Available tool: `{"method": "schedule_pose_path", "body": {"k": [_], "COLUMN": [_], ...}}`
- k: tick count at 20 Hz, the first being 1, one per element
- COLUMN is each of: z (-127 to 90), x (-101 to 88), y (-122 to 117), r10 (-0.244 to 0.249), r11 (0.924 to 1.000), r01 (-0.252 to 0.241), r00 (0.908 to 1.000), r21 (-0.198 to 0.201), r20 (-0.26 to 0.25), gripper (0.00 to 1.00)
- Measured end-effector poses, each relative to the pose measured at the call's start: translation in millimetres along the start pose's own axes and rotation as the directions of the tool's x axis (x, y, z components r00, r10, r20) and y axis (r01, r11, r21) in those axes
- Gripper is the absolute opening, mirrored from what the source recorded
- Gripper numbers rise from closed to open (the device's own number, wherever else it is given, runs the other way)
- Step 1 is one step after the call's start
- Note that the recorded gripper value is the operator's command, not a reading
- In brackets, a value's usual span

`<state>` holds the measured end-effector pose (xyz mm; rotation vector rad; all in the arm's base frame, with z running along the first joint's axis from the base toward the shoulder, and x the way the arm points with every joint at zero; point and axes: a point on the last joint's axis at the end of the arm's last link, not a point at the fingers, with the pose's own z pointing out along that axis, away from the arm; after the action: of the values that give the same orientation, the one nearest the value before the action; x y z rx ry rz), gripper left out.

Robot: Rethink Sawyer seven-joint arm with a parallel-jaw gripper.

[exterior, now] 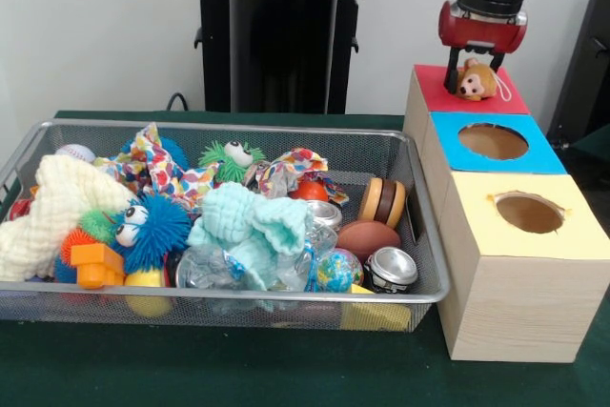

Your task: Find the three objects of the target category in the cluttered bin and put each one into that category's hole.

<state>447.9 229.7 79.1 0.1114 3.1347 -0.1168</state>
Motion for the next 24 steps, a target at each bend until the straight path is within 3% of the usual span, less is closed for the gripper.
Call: {"method": "schedule_pose_path", "body": {"k": [13,24], "z": [-1.2,-17.7], "x": [-2.3,-15.1], "y": [-3.0,-9.7], "r10": [0.016,0.052], "r11": [0.9998,0.9976], "r01": [-0.016,-0.054], "r00": [0.9998,0.9977], "r21": [-0.011,-0.044], "r20": [-0.008,-0.044], "gripper": [1.0,1.0]}}
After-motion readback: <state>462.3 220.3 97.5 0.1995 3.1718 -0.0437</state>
